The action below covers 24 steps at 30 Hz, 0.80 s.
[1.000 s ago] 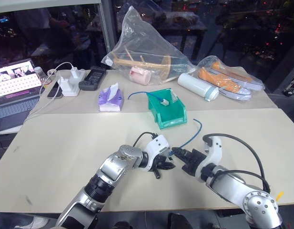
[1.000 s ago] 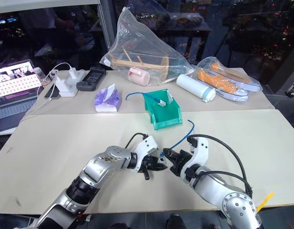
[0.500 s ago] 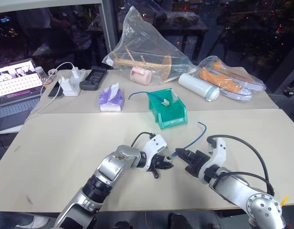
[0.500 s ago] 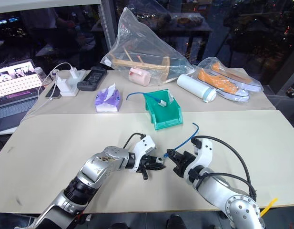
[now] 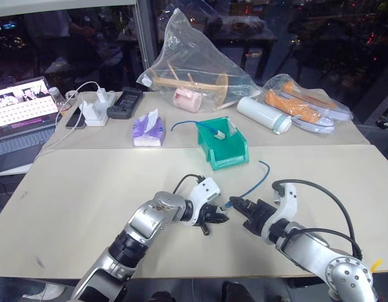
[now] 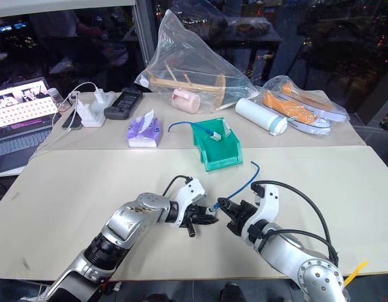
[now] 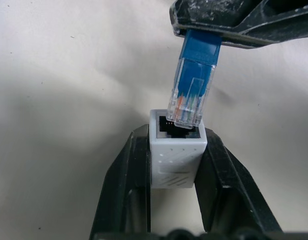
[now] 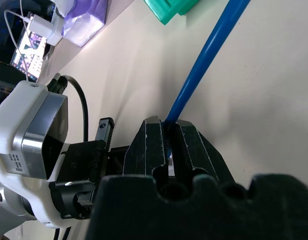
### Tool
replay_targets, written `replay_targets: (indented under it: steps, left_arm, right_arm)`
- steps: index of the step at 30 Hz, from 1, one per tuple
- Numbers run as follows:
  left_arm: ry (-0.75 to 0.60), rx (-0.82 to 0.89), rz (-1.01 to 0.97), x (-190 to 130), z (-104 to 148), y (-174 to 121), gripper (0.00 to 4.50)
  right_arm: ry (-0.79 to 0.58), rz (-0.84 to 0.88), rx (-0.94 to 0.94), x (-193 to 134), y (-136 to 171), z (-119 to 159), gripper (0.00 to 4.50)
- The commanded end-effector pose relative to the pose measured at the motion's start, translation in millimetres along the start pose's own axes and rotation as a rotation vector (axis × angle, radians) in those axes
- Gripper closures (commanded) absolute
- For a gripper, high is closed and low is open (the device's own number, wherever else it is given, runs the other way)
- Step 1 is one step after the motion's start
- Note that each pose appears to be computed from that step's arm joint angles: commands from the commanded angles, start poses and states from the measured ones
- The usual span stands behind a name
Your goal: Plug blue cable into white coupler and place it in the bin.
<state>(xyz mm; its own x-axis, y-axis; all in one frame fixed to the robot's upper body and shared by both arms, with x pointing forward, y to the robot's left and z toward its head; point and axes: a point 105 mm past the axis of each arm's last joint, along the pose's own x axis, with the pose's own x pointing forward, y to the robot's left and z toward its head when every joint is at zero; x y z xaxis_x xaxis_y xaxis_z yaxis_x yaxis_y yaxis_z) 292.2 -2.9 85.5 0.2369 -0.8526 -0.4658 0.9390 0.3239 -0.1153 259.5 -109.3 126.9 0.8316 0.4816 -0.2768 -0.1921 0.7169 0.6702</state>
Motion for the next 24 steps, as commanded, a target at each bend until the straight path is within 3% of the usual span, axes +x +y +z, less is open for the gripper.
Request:
replay_targets:
  steps: [1, 24]
  left_arm:
    - [-0.023, 0.024, -0.022, -1, 8, -6, 3.82]
    - [0.003, 0.031, 0.015, -2, 18, -4, 3.82]
  right_arm:
    - [-0.029, 0.047, -0.015, -4, 11, 6, 4.5]
    - [0.118, 0.015, -0.25, 0, 9, -14, 4.5]
